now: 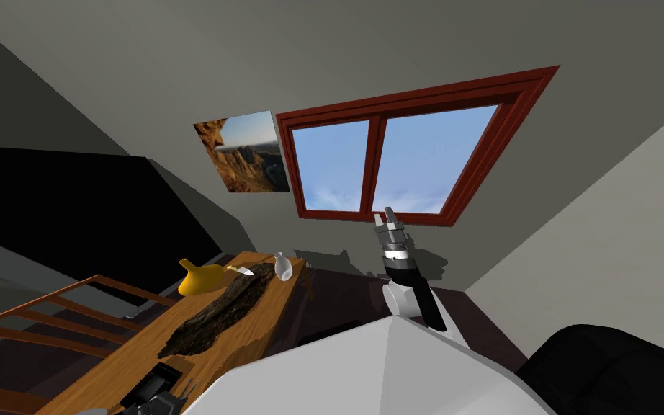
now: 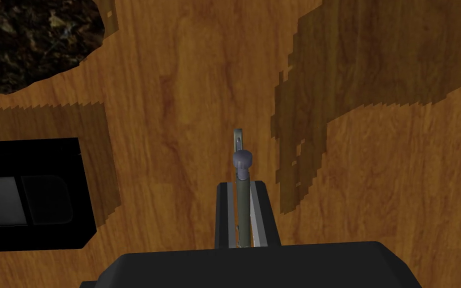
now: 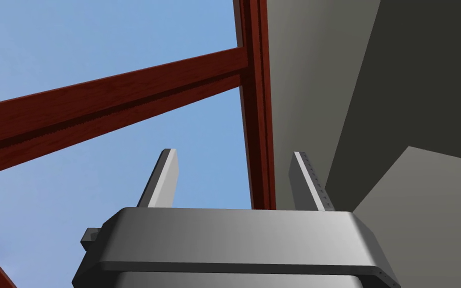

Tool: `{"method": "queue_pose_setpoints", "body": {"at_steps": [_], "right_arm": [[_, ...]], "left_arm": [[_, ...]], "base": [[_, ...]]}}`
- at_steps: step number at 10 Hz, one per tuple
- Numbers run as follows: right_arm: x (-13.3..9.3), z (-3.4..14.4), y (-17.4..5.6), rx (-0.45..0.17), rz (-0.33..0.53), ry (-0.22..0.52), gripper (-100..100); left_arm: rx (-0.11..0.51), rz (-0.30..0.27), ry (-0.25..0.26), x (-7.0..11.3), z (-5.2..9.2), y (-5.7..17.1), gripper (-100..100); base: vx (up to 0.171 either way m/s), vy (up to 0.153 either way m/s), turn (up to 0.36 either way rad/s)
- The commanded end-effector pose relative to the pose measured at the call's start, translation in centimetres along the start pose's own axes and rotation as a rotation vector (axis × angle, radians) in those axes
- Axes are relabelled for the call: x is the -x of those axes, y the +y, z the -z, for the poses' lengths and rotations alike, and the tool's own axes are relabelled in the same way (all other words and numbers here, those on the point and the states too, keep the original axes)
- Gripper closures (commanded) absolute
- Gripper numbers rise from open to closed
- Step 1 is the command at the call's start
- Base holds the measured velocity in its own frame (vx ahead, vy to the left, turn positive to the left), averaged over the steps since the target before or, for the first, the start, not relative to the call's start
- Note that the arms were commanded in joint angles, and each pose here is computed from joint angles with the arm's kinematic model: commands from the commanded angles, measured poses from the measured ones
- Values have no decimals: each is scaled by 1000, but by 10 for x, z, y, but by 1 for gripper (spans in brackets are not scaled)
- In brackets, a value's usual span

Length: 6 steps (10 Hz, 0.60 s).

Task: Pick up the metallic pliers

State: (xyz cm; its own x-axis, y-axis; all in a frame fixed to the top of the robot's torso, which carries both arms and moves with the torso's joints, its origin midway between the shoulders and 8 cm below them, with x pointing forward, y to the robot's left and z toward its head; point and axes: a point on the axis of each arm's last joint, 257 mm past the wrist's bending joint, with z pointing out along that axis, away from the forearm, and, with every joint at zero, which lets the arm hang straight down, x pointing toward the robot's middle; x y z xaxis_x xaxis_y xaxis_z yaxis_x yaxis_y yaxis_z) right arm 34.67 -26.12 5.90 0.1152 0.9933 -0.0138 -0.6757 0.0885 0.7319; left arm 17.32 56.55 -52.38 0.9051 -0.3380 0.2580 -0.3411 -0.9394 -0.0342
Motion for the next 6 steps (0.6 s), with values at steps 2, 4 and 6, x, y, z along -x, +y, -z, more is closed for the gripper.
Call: {"method": "queue_pose_setpoints", "body": {"at_steps": [2, 4, 6], "right_arm": [[0, 0, 0, 0, 0, 0, 0], [0, 0, 0, 0, 0, 0, 0], [0, 0, 0, 0, 0, 0, 0]], "left_arm": [[12, -31, -9, -9, -2, 0, 100], [20, -50, -16, -15, -2, -1, 100], [16, -40, -12, -14, -1, -3, 0]], "base": [[10, -10, 139], [13, -16, 158], [2, -5, 6]]}}
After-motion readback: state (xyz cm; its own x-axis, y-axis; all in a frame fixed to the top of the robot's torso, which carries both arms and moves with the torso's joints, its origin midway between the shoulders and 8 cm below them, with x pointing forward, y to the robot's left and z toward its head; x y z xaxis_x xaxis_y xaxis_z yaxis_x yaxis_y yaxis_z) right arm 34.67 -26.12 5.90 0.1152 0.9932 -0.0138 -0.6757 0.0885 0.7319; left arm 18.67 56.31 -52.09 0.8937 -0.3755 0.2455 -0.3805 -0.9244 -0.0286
